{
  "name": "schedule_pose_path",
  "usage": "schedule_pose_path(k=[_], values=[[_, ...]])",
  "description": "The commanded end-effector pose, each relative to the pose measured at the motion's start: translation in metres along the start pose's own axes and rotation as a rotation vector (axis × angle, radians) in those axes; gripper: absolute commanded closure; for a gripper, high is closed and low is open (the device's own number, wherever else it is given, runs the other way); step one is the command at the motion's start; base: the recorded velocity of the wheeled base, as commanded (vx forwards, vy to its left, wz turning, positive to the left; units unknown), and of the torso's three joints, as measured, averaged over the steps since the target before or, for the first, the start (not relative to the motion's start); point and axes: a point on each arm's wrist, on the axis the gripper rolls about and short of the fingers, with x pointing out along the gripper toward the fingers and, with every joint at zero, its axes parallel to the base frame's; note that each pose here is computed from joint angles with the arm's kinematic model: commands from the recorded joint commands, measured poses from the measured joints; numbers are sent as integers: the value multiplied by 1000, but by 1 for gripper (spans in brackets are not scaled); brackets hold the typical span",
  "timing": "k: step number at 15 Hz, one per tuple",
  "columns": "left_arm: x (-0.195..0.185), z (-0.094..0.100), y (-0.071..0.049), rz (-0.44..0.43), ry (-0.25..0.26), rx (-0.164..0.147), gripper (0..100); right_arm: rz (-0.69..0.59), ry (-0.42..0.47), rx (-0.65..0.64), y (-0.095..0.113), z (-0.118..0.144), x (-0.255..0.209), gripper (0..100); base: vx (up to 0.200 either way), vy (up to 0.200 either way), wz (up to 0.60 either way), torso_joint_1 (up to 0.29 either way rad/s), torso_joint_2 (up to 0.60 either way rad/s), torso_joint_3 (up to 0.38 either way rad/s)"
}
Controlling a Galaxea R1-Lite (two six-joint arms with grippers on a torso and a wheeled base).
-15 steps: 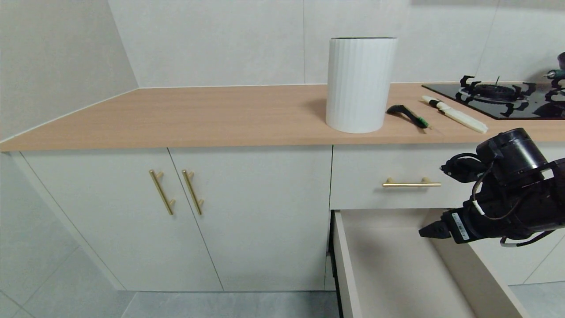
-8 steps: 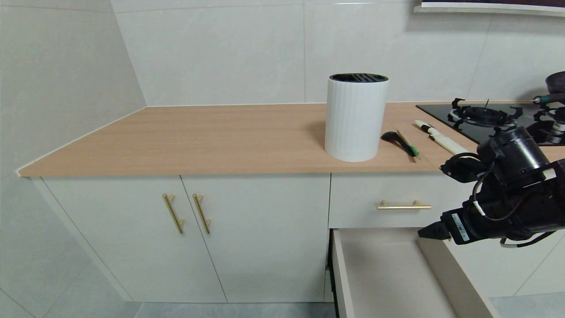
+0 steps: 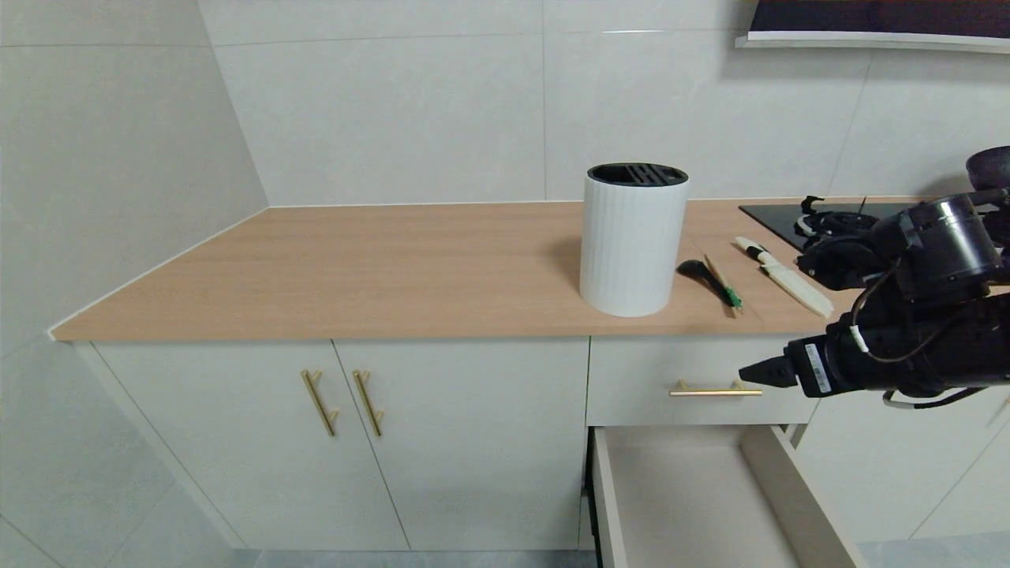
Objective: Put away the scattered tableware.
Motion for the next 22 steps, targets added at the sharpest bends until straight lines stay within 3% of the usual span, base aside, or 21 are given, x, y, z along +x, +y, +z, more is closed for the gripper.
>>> schedule_pose_path(k=[1, 3, 6, 11, 22], values=[[0, 0, 0, 0, 0, -1, 0, -13, -71, 30, -3, 30, 3, 0, 0, 0, 0, 0, 0, 0], [0, 0, 0, 0, 0, -1, 0, -29, -46, 160, -2, 58, 24, 0, 0, 0, 0, 0, 0, 0], [0, 0, 0, 0, 0, -1, 0, -103, -27, 182, -2, 77, 58, 0, 0, 0, 0, 0, 0, 0], [0, 0, 0, 0, 0, -1, 0, -229, -36, 276, -12, 87, 97, 0, 0, 0, 0, 0, 0, 0], [0, 0, 0, 0, 0, -1, 0, -267, -44, 302, -31, 85, 133, 0, 0, 0, 0, 0, 0, 0]])
